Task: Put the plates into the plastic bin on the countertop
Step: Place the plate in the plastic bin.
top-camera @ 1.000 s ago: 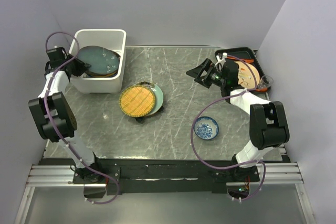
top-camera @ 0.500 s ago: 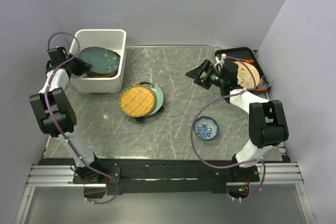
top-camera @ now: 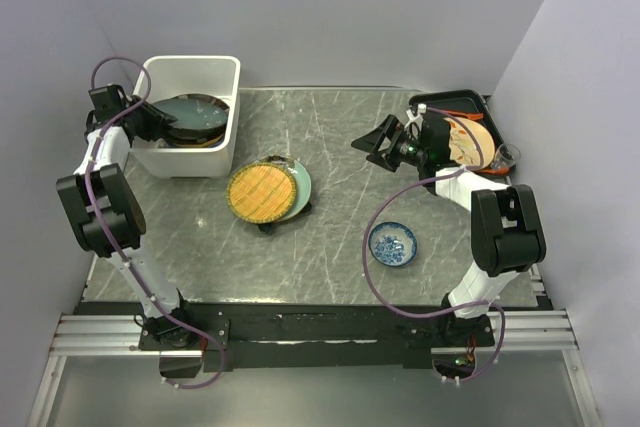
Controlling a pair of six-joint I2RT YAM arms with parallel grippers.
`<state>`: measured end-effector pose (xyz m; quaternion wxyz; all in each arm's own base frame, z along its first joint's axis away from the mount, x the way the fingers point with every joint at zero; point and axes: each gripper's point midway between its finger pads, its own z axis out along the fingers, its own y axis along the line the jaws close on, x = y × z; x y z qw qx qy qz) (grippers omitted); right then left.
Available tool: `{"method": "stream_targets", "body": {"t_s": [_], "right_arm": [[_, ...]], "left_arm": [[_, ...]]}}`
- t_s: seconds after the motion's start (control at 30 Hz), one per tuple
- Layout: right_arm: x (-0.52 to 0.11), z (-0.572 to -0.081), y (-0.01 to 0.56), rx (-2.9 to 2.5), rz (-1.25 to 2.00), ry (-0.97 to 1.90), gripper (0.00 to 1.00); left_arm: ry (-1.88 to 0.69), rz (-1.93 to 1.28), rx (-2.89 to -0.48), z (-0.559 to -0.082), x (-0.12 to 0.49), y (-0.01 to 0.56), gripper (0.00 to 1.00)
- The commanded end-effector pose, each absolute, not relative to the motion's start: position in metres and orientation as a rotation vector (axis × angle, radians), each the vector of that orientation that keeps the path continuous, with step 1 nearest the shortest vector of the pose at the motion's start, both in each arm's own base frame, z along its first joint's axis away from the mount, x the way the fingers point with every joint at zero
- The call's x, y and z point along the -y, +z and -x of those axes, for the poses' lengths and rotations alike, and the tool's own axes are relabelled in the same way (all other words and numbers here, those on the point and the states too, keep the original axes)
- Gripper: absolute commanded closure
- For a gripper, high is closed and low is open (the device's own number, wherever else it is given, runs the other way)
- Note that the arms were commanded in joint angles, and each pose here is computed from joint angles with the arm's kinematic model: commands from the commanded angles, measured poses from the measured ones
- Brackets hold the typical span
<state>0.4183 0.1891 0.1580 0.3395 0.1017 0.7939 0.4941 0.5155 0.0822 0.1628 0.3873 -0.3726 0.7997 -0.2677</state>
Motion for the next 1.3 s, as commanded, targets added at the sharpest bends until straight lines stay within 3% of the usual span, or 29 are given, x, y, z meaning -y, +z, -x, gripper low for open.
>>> {"method": "stream_targets", "body": {"t_s": [0.0, 0.27, 0.53, 0.9, 1.07, 1.27], "right_arm": [[-0.193, -0.427, 0.181, -2.007, -0.198, 1.312, 0.00], [-0.199, -0.424, 0.182, -2.012, -0.174, 1.332, 0.00], [-0.206, -0.421, 0.185, -2.024, -0.143, 1.339, 0.00], [-0.227, -0.414, 0.196, -2.038, -0.079, 1.388, 0.00], [-0.241, -0.411, 0.202, -2.041, -0.030, 1.396, 0.00], [-0.256, -0.407, 0.206, -2.055, 0.011, 1.406, 0.00]], "left_arm": [[-0.706, 0.812, -1.946, -0.531, -0.082, 0.210, 0.53], [-0.666, 0.825, -1.958, -0.526, -0.087, 0.212, 0.40], [-0.590, 0.891, -2.018, -0.522, -0.099, 0.201, 0.19], [-0.556, 0.908, -2.034, -0.520, -0.105, 0.202, 0.12], [-0.408, 0.886, -1.969, -0.509, -0.120, 0.236, 0.04], [-0.364, 0.837, -1.874, -0.493, -0.121, 0.282, 0.01]]}}
